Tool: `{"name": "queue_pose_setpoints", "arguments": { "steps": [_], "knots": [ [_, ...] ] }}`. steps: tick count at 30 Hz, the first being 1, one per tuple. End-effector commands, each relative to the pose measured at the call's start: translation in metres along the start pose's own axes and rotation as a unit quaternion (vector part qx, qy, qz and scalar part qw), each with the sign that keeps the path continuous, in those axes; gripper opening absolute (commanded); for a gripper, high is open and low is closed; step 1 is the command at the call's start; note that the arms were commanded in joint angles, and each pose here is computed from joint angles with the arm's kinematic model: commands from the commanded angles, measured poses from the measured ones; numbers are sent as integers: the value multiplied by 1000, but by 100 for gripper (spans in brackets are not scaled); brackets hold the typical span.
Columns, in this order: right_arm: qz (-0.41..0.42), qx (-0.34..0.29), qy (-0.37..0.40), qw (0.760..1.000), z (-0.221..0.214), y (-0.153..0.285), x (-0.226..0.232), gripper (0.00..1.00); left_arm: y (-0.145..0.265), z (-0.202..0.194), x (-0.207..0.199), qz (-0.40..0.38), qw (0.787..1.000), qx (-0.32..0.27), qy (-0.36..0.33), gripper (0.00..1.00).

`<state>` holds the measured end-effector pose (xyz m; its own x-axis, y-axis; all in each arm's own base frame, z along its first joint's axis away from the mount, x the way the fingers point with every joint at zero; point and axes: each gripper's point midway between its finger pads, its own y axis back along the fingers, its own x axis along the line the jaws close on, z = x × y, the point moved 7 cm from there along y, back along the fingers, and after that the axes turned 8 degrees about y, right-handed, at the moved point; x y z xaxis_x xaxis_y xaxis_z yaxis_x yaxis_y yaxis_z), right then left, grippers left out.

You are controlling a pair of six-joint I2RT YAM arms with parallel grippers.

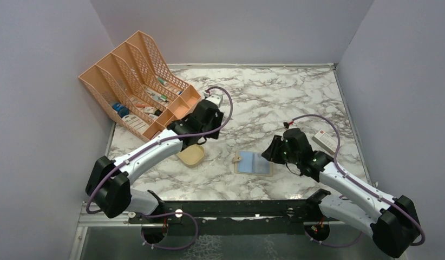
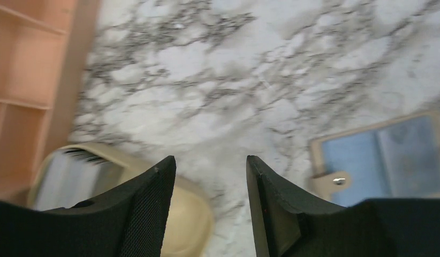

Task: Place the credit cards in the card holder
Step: Pick up the credit card from the storage box.

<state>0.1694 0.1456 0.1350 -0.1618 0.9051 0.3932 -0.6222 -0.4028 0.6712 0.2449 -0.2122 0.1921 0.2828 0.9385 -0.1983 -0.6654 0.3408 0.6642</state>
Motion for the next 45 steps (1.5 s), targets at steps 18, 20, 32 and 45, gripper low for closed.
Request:
{"name": "queue_pose_setpoints", "arguments": {
  "steps": [18,20,32,45],
  "knots": [
    [87,-42,57,994,32,9,31,30,7,-32,118,204,957,83,-191,52],
    [88,-46,58,993,34,10,32,30,4,-32,122,210,953,91,-197,52],
    [102,-43,62,992,32,11,34,29,-12,-38,130,245,936,128,-218,52],
    [105,-58,71,990,34,15,33,30,-14,-26,140,318,910,132,-232,39]
  ]
}}
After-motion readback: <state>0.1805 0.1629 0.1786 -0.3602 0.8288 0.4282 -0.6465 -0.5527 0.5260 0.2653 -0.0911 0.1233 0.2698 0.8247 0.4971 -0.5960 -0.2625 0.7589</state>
